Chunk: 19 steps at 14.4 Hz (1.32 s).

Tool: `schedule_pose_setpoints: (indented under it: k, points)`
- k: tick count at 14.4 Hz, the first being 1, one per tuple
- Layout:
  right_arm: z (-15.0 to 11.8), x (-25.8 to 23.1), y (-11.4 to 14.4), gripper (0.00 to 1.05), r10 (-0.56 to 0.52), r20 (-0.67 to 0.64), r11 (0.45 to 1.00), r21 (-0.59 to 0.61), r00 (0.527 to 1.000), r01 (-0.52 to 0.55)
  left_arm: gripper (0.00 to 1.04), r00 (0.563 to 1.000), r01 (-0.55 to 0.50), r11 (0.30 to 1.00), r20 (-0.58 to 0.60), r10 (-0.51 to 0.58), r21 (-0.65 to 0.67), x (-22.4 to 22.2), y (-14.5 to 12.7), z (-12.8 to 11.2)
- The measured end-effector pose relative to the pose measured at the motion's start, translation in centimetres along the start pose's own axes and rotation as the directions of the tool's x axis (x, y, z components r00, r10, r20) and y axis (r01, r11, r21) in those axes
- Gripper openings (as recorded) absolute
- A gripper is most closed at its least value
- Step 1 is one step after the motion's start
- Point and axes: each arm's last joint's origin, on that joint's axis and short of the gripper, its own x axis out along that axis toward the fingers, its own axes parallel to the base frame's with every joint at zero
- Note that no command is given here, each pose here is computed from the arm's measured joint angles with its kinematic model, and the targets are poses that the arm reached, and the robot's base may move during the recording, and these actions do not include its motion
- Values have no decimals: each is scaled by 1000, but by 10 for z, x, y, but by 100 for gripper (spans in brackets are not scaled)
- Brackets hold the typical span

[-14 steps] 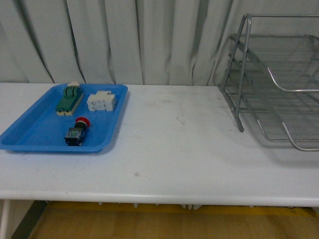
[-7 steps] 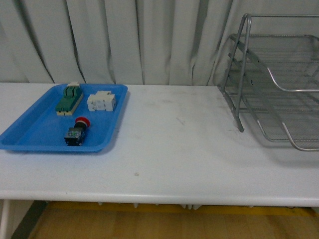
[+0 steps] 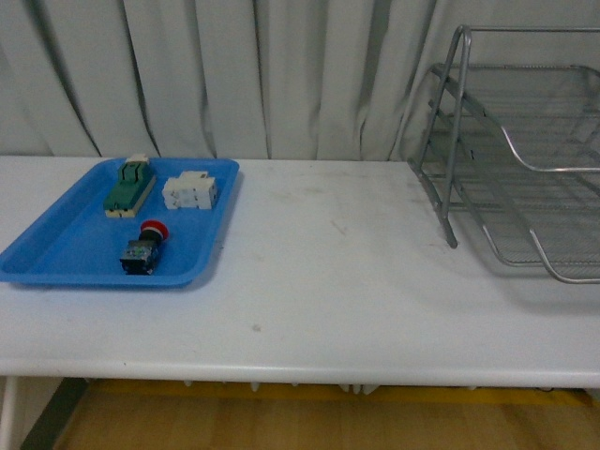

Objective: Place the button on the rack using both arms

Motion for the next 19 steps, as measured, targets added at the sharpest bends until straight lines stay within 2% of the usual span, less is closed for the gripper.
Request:
schedule_pose_setpoints:
  k: [1,3,4,6,8,10,12,14,15,19]
  points:
    - [0,0,0,98,0,-1,1000,0,1000,0,98,999,22,999,48,-21,-25,14,-1,23]
    - [0,0,0,98,0,0,1000,0,1000,0,98,997,41,999,64,-39,-27,29,-4,39]
    - [0,0,0,98,0,0,1000,0,1000,0,98,996,63,998,65,-61,-19,56,-9,59]
    - [0,0,0,98,0,0,1000,0,1000,0,98,990,100,995,-101,-100,-1,149,-29,84]
    - [0,0,0,98,0,0,1000,0,1000,0,98,976,114,993,-191,-108,17,202,-52,91]
    - [0,0,0,98,0,0,1000,0,1000,0,98,950,147,986,-287,-119,79,238,-82,80]
    - [0,0,0,98,0,0,1000,0,1000,0,98,933,143,981,-349,-88,134,264,-99,65]
    - [0,0,0,98,0,0,1000,0,1000,0,98,930,129,971,-364,-48,203,281,-102,58]
    - [0,0,0,98,0,0,1000,0,1000,0,98,923,126,952,-384,-9,279,292,-102,51]
    - [0,0,0,98,0,0,1000,0,1000,0,98,891,137,943,-454,16,303,312,-101,25]
